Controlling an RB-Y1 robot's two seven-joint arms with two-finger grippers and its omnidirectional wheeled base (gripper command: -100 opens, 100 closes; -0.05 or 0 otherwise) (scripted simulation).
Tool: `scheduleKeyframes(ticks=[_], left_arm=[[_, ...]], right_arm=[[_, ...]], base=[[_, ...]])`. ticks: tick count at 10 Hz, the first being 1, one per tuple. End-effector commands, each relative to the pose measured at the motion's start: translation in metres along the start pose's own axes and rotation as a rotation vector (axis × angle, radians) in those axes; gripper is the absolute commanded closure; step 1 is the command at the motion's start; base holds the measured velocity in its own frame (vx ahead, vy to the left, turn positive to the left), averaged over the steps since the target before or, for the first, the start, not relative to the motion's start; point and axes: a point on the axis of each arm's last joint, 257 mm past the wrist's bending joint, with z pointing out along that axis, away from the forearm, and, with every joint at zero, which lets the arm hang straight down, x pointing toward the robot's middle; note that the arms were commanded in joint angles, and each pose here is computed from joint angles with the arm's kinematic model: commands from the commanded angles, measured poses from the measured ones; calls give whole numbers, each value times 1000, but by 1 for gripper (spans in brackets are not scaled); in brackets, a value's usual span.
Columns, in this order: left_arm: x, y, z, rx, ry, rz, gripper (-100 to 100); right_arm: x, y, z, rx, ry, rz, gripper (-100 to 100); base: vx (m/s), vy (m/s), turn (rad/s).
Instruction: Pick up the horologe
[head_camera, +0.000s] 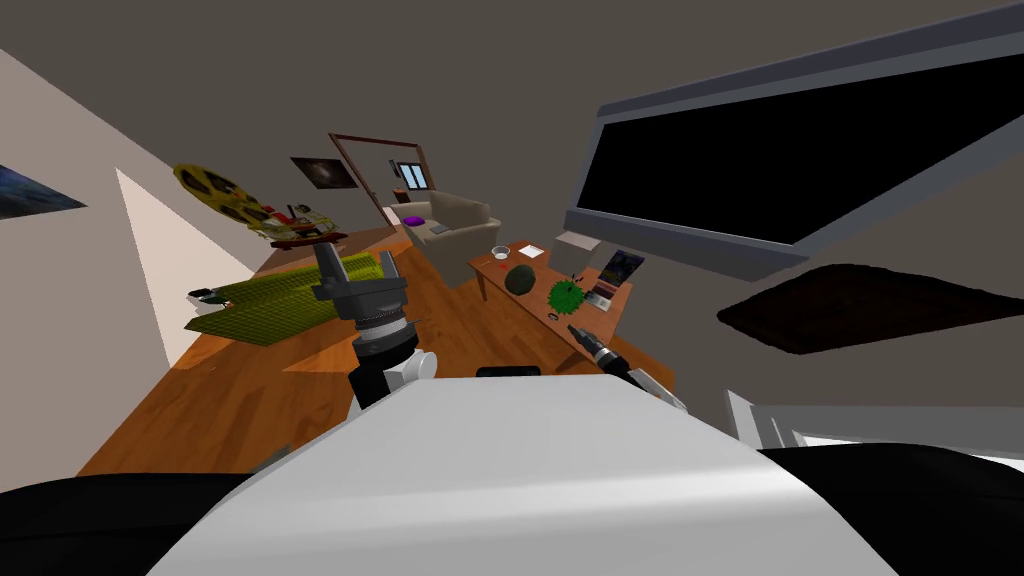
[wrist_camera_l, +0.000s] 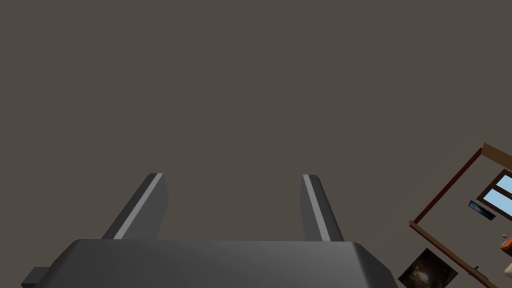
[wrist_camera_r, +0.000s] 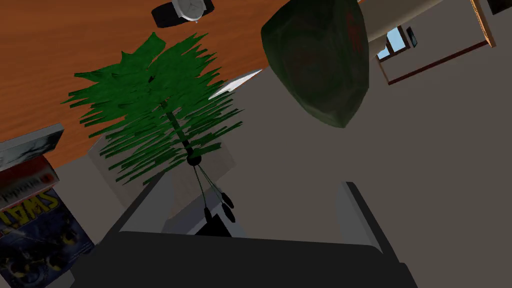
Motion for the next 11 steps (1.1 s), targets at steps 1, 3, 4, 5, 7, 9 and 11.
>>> scheduleKeyframes(ticks=[1,3,4,5,7,9,11], left_arm=[[0,0,0,0,0,0,0],[0,0,0,0,0,0,0],[0,0,0,0,0,0,0],[0,0,0,0,0,0,0],[0,0,0,0,0,0,0],[0,0,0,0,0,0,0],[0,0,0,0,0,0,0]], right_arm=[[17,-32,-16,64,77,-63,-100],[27,-55,-26,105,126,-105,-100],[27,-55,-26,105,126,-105,-100],[35,-73,-36,137,170,-147,-100],[44,-95,-48,176,217,-187,-100],[51,-116,-62,215,263,-226,-100],[63,-154,-89,287,351,-302,-100]], base=[[98,94,176],[116,111,123],[45,42,-22],[46,52,115],[63,65,93],[81,77,88],[164,124,143]])
